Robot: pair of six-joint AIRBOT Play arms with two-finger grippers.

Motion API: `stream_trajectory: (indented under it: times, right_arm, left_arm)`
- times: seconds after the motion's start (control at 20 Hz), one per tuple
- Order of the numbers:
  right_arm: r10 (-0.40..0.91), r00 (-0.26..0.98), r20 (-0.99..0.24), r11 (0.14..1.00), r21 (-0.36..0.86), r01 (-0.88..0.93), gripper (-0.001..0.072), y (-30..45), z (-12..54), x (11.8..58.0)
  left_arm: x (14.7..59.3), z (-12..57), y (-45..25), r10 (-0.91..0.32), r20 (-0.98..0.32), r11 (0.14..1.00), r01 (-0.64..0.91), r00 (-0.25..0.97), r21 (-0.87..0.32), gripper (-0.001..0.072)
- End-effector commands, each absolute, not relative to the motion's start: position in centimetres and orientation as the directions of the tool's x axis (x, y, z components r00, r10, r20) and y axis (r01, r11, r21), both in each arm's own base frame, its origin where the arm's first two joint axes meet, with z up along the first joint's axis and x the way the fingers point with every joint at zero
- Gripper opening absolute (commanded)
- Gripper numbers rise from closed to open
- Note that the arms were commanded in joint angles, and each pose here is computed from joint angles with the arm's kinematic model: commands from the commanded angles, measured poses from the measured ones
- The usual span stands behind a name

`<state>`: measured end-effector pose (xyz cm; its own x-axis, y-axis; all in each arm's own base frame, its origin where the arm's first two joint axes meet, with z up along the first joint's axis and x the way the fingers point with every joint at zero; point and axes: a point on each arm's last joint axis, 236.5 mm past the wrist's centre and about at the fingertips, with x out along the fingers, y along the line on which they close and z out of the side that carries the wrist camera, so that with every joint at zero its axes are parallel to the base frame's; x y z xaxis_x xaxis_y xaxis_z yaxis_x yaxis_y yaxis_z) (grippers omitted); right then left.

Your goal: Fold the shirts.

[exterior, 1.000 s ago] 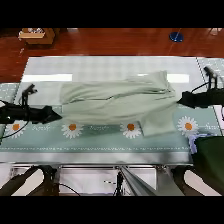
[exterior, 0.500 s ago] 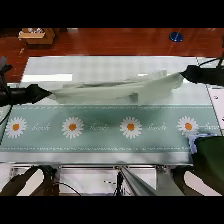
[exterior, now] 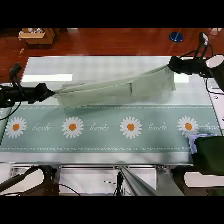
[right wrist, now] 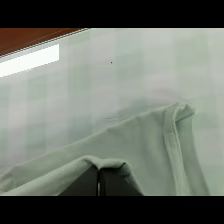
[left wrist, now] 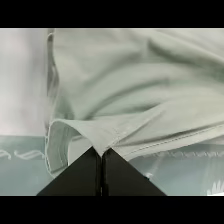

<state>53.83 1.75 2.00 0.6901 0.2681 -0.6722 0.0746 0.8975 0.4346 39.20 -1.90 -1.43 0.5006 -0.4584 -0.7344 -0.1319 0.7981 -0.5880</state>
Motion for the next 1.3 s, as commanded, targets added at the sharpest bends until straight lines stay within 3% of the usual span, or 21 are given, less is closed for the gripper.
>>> stream_trajectory:
  times: [0.0,0.3,0.35,0.4,0.45,0.5,0.6,0.8,0.9,1.0,1.1,1.25]
  right_arm:
    - [0.247,0.681,-0.689,0.893,0.435,0.116,0.002,1.6,-1.6,55.4]
    - [0.238,0.683,-0.691,0.888,0.439,0.135,0.0021,2.7,-4.5,56.5]
    - [0.239,0.68,-0.693,0.888,0.439,0.135,0.0022,2.7,-4.6,56.4]
    - [0.241,0.682,-0.691,0.886,0.443,0.136,0.0037,2.7,-4.5,56.4]
    - [0.244,0.684,-0.687,0.884,0.448,0.134,0.0153,2.8,-4.1,56.4]
    - [0.246,0.689,-0.682,0.888,0.443,0.121,0.0281,2.5,-3.2,56.4]
    - [0.224,0.7,-0.678,0.924,0.375,0.068,0.0438,1.1,-0.2,56.2]
    - [0.02,0.695,-0.719,0.979,0.154,0.131,0.0458,-8.2,5.8,53.8]
    - [-0.027,0.63,-0.776,0.952,0.172,0.252,0.0554,-12.5,5.4,51.3]
    - [0.032,0.539,-0.842,0.91,0.247,0.332,0.0608,-14.5,2.8,48.6]
    - [0.172,0.448,-0.877,0.845,0.365,0.39,0.0616,-14.2,-0.3,46.4]
    - [0.413,0.385,-0.826,0.742,0.55,0.383,0.0618,-11.0,-3.4,45.8]
  left_arm:
    - [40.4,-4.8,-1.7,-0.48,-0.747,0.77,-0.188,0.46,-0.61,0.0035]
    - [42.7,-6.8,-1.9,-0.502,-0.741,0.741,-0.22,0.447,-0.635,0.0038]
    - [42.8,-7.2,-1.9,-0.499,-0.744,0.743,-0.223,0.445,-0.631,0.0052]
    - [42.7,-7.5,-2.0,-0.501,-0.746,0.741,-0.228,0.438,-0.632,0.0135]
    - [42.6,-7.6,-1.9,-0.502,-0.747,0.739,-0.232,0.435,-0.632,0.0272]
    - [42.6,-7.5,-1.5,-0.502,-0.746,0.736,-0.237,0.438,-0.634,0.035]
    - [42.4,-6.4,-0.1,-0.513,-0.736,0.722,-0.241,0.443,-0.648,0.0351]
    - [41.0,-2.1,5.6,-0.509,-0.731,0.724,-0.234,0.454,-0.649,0.0351]
    - [40.2,-0.2,7.8,-0.489,-0.721,0.716,-0.246,0.491,-0.654,0.0351]
    - [39.7,1.0,8.7,-0.473,-0.716,0.717,-0.248,0.514,-0.651,0.0351]
    - [39.3,1.6,8.3,-0.484,-0.712,0.718,-0.234,0.508,-0.655,0.0351]
    - [38.7,1.8,6.4,-0.53,-0.71,0.716,-0.204,0.464,-0.668,0.0351]
